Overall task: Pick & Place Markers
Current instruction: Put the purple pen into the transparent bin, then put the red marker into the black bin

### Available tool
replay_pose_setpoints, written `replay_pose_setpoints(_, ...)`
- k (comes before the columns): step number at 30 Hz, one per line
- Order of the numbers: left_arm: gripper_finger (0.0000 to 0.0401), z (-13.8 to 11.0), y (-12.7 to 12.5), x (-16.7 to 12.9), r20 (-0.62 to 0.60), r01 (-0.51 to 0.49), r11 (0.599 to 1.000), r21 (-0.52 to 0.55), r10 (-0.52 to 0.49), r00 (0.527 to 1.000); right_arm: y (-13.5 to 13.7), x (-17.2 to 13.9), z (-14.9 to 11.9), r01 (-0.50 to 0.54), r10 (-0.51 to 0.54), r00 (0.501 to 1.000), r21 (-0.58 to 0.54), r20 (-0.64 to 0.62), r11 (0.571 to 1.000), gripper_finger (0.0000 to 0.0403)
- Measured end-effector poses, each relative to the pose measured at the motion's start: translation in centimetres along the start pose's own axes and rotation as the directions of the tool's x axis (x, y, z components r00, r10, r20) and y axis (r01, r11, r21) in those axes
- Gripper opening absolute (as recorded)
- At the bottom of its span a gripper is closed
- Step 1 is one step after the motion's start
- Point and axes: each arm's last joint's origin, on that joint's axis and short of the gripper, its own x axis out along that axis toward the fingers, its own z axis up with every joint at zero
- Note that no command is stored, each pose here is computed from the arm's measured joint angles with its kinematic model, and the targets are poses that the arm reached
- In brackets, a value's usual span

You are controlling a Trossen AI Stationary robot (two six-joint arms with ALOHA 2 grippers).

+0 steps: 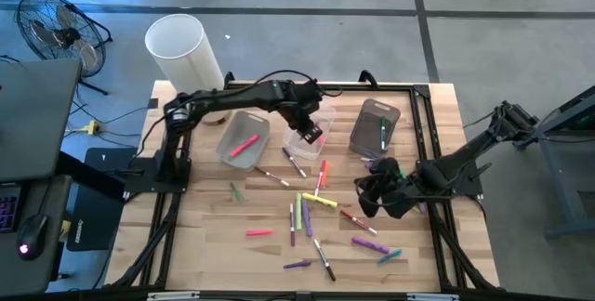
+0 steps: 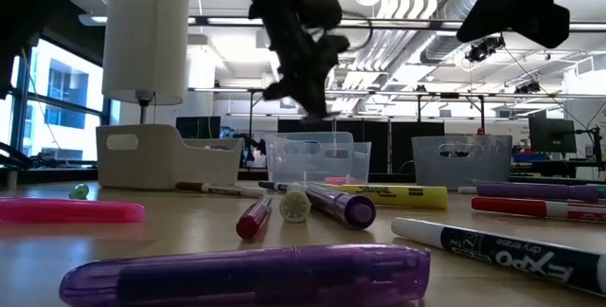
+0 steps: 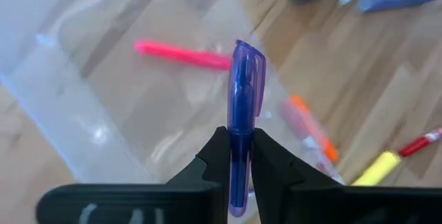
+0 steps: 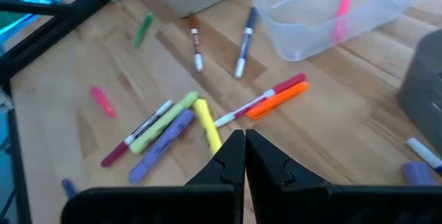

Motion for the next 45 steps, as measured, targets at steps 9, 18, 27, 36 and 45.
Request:
replay_pose_setpoints(9, 0.0140, 0.5, 0.5, 0.9, 0.000, 0.001, 1.000, 0.019, -0.001, 1.000, -0.4, 0.6, 0.8, 0.032, -0.032, 0.999, 0.039, 0.015, 0.999, 0.0000)
replay_pose_setpoints(18, 0.0119, 0.2, -0.3, -1.2, 0.025, 0.023, 0.996, 0.081, -0.026, 0.999, -0.4, 0.8, 0.9, 0.028, -0.029, 1.000, 0.051, 0.006, 0.998, 0.0000)
replay_pose_setpoints(27, 0.0008, -3.3, -6.3, -6.1, 0.000, 0.165, 0.926, 0.340, -0.175, 0.985, -0.3, 0.8, 0.7, -0.007, 0.010, 0.997, 0.050, -0.077, 0.999, 0.0000)
replay_pose_setpoints(36, 0.0004, -10.2, -14.2, -6.6, -0.064, 0.171, 0.862, 0.477, -0.161, 0.985, -0.2, 0.7, 0.5, -0.042, 0.042, 0.989, 0.003, -0.144, 0.999, 0.0000)
replay_pose_setpoints(45, 0.0001, -18.8, -16.1, -0.8, -0.148, 0.202, 0.896, 0.395, -0.155, 0.977, -0.2, 0.7, 0.5, -0.049, 0.047, 0.988, -0.012, -0.145, 0.999, 0.0000)
